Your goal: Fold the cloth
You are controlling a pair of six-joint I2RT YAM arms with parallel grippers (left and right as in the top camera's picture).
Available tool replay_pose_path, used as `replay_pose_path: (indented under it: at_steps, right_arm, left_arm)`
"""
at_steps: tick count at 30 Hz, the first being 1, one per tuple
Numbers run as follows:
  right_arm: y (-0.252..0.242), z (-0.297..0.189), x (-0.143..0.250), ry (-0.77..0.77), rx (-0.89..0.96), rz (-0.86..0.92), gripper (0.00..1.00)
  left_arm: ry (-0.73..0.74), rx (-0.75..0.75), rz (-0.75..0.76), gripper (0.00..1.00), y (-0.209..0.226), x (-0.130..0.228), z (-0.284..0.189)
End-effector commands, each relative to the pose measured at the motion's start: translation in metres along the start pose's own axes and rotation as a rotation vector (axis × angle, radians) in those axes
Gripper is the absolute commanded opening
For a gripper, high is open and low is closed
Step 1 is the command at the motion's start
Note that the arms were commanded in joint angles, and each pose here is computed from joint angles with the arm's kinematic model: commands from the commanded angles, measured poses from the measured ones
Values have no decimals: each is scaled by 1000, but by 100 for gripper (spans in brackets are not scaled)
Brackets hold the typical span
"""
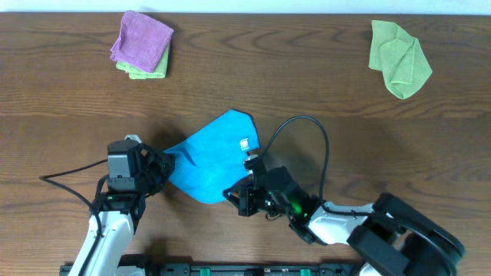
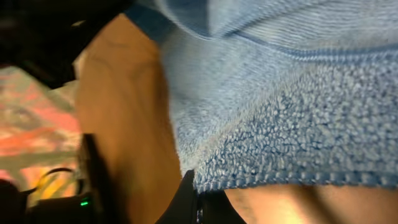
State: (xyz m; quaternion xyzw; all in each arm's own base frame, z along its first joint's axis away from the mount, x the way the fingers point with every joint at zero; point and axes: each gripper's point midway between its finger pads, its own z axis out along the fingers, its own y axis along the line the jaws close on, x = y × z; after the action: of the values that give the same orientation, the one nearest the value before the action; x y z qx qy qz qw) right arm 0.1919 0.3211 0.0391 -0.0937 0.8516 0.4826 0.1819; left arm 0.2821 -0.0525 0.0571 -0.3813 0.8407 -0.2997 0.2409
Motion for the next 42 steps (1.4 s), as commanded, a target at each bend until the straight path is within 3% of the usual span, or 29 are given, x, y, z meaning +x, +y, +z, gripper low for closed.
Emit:
replay_pose_path:
  at_steps: [1, 5, 11, 20, 25, 33, 38, 42]
  right_arm:
    - [19, -16, -14, -8, -86, 13, 1]
    - [14, -41, -25, -14, -40, 69, 1]
    - [-3, -82, -11, 25, 102, 144, 1]
    - [18, -119, -34, -99, 158, 132, 2]
    - [15, -134, -41, -120, 259, 134, 13]
    - [24, -150, -72, -198, 258, 108, 26]
    - [11, -151, -49, -98, 300, 134, 40]
    - [14, -149, -19, 39, 270, 144, 42]
  left_arm:
    - [0, 54, 10, 6, -18, -4, -3]
    - [-5, 62, 13, 6, -20, -5, -4]
    - [32, 84, 14, 6, -23, 1, -4]
    - [104, 71, -5, 6, -18, 16, -4]
    - [106, 67, -6, 6, -17, 16, -4]
    - [105, 68, -6, 6, -17, 16, -4]
    - [104, 68, -6, 6, -17, 16, -4]
    - [104, 67, -4, 6, -17, 16, -4]
